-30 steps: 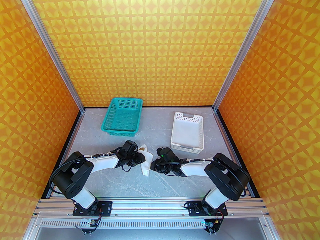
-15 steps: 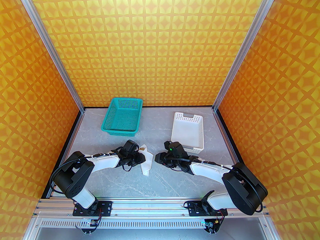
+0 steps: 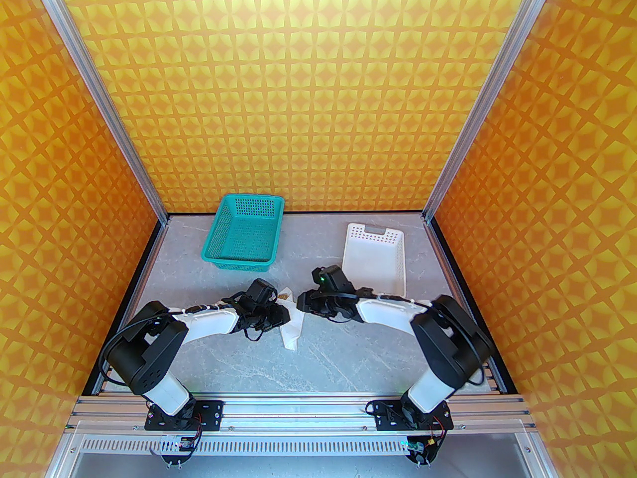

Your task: Place the utensils on the paper napkin and roll it up

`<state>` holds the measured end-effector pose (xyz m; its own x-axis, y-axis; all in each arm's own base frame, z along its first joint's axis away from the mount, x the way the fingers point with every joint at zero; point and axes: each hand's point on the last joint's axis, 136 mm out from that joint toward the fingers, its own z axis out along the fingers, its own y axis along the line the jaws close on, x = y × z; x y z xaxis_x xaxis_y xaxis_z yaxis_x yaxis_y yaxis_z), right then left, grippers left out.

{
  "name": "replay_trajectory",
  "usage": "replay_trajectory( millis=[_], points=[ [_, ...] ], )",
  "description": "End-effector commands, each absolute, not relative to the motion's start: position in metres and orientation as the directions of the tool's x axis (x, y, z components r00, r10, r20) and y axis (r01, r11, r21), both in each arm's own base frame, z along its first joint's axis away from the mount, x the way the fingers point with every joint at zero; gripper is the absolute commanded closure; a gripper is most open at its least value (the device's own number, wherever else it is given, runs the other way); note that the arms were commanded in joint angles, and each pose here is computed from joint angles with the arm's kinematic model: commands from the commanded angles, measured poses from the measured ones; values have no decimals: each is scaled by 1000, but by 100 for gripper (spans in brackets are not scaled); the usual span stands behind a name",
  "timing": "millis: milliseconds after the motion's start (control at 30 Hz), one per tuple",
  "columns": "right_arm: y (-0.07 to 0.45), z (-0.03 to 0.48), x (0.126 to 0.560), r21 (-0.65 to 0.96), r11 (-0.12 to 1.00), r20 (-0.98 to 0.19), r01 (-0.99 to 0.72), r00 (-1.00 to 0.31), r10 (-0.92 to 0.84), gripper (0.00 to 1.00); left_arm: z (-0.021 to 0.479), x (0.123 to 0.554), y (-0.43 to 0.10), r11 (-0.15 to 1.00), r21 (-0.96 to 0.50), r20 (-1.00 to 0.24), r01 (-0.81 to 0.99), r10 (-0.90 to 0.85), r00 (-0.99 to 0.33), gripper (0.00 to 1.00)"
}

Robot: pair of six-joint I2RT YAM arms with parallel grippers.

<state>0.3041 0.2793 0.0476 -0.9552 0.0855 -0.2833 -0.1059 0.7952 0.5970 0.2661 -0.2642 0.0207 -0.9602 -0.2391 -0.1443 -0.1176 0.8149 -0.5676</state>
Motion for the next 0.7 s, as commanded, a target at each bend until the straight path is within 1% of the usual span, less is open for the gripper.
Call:
replay_trajectory(
  millis=[0, 333, 667],
  points=[
    [278, 39, 305, 531, 835, -293, -145, -956, 20, 51, -10, 245, -272, 843, -527, -87, -107, -179, -980, 64],
    [294, 27, 296, 539, 828, -255, -157, -967, -18, 49, -9, 246, -273, 842, -529, -90, -103, -176, -980, 64],
    [309, 33, 292, 575, 802, -246, -163, -969, -21, 49, -9, 246, -273, 842, -531, -93, -100, -175, -980, 64]
  ],
)
